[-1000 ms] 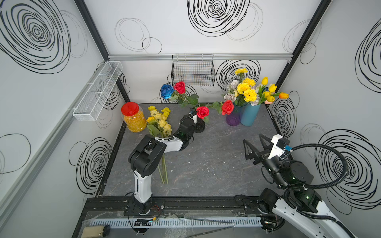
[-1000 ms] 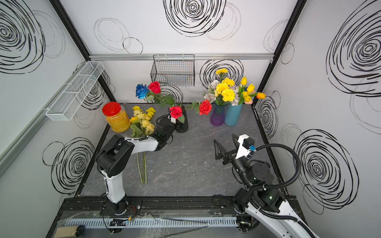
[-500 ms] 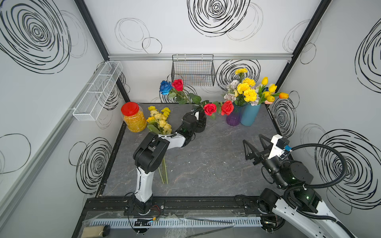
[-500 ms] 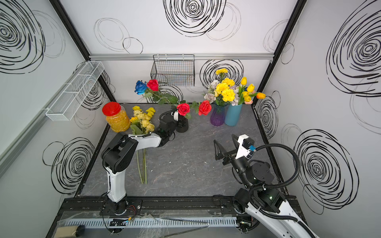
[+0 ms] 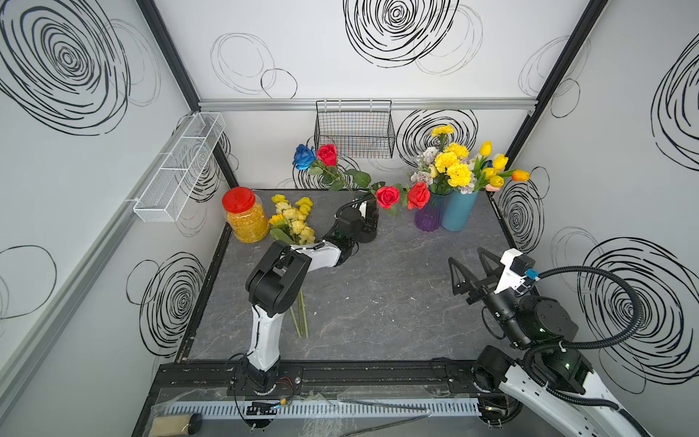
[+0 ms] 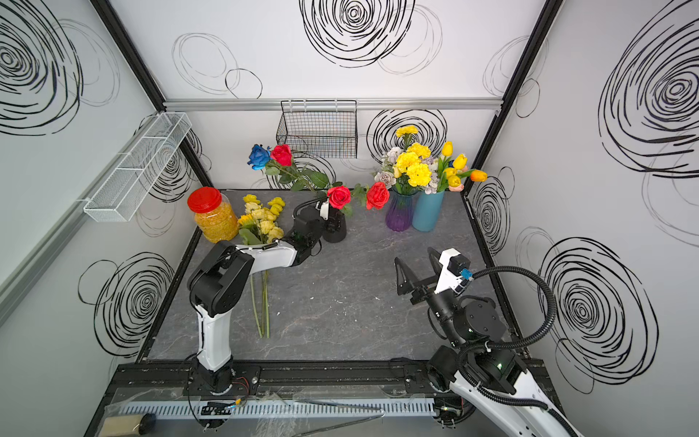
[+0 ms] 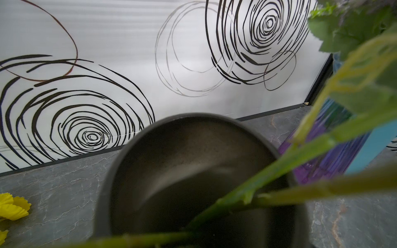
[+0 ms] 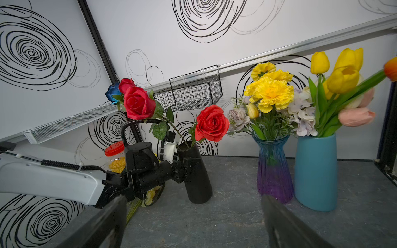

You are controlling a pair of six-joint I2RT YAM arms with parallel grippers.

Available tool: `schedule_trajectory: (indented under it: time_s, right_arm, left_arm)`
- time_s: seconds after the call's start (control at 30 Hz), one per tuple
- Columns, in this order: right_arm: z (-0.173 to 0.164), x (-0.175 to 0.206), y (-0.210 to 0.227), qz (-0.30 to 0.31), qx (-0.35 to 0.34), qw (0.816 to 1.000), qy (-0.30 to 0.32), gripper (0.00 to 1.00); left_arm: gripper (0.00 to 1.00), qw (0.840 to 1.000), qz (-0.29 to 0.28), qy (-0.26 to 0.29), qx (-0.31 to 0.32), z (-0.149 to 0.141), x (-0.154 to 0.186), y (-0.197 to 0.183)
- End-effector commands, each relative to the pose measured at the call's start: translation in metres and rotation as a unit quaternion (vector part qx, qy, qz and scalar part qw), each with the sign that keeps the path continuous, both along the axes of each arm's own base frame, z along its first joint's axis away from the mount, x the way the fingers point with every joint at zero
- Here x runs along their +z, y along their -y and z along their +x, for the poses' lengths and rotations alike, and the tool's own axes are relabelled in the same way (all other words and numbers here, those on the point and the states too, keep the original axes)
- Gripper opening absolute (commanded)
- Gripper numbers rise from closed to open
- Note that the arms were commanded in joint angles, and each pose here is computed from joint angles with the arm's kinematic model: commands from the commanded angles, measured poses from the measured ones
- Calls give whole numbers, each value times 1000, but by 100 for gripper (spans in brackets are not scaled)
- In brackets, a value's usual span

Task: Pick out yellow flowers from the vase
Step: Pick up the vase from the center of the board, then place the vase at the center of the board.

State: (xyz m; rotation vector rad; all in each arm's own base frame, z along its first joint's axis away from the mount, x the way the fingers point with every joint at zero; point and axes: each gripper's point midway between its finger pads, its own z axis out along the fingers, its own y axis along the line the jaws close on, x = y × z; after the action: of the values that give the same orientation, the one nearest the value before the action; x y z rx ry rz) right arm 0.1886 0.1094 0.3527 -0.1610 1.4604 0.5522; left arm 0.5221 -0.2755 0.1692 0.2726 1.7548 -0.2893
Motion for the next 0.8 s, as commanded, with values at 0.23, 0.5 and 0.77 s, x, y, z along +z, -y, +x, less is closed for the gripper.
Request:
schedule_trajectory:
  time_s: [0.23,0.5,0.77]
  right_arm:
    - [-3,5,10,8,-15,1000,3,100]
    - [-6,1,16,12,-20,1000,-1,100]
    - [-5,5,17,6,-25,1000,4,100]
  left_arm:
    - [71,999,16,12,50,28,8,-58]
    - [71,996,20,3,87,54,7,-112]
    - [71,995,8,-2,97,78,-1,-136]
